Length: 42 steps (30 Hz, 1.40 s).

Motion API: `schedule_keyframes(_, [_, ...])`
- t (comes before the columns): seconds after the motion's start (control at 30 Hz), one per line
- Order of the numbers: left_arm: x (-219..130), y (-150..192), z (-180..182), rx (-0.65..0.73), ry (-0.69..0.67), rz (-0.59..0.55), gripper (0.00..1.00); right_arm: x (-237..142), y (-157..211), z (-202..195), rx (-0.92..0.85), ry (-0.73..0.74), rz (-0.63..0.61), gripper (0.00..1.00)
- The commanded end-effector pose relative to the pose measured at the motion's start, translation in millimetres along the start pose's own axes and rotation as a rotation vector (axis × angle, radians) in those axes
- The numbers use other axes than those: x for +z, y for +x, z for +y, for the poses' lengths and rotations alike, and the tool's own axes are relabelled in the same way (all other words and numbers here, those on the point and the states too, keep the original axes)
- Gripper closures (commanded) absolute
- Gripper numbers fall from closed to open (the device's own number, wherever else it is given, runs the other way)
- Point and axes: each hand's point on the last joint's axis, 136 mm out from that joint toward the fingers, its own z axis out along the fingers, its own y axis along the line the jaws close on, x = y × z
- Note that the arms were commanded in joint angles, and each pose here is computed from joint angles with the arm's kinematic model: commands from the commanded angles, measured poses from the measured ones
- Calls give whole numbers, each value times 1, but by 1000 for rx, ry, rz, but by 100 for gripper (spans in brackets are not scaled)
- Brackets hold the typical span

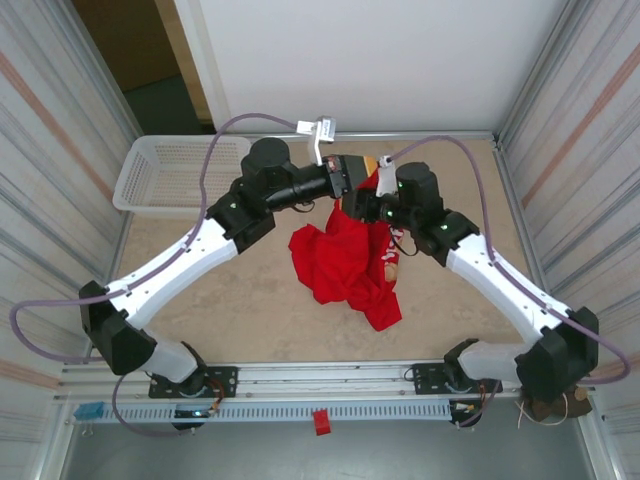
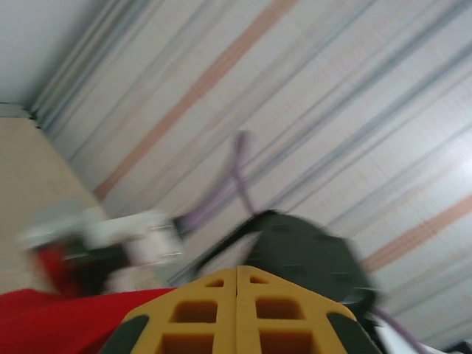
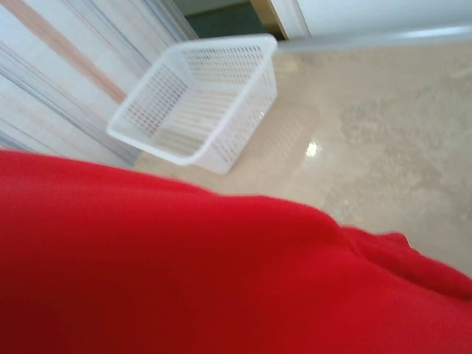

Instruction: Fold the inside-out t-shirt

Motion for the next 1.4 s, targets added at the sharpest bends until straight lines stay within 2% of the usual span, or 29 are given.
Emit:
schedule_keyframes(0.0, [-3, -11, -53, 122, 156, 12, 79, -11, -10, 4, -36, -70, -69, 100])
schedule_keyframes(0.03, [-6, -11, -52, 142, 148, 13, 62, -16, -7, 2, -35, -95, -72, 100])
schedule_keyframes(0.1, [-16, -11, -41, 182, 86, -11, 43, -32, -2, 7, -42, -180, -83, 100])
schedule_keyframes(0.17, [-29, -11, -20, 207, 6, -31, 35, -51, 3, 12, -52, -257, -90, 100])
schedule_keyframes(0.3, [-50, -3, 46, 164, -134, -54, 29, -83, 10, 22, -65, -346, -81, 100])
schedule_keyframes(0.4, [-47, 10, 72, 163, -137, -16, 28, -92, 15, 32, -71, -400, -54, 100])
schedule_keyframes(0.53, [-29, 27, 74, 219, -61, 75, 26, -94, 19, 45, -66, -479, -4, 100])
schedule_keyframes(0.73, [-21, 40, 46, 377, 33, 94, 24, -91, 20, 49, -68, -502, 26, 100])
schedule_keyframes(1.07, [-2, 46, 34, 414, 80, 122, 27, -73, 25, 55, -70, -519, 73, 100])
schedule_keyframes(1.3, [11, 49, 43, 394, 60, 169, 55, -72, 28, 55, -76, -519, 79, 100])
schedule_keyframes(1.37, [12, 50, 45, 393, 54, 179, 78, -72, 29, 54, -76, -518, 82, 100])
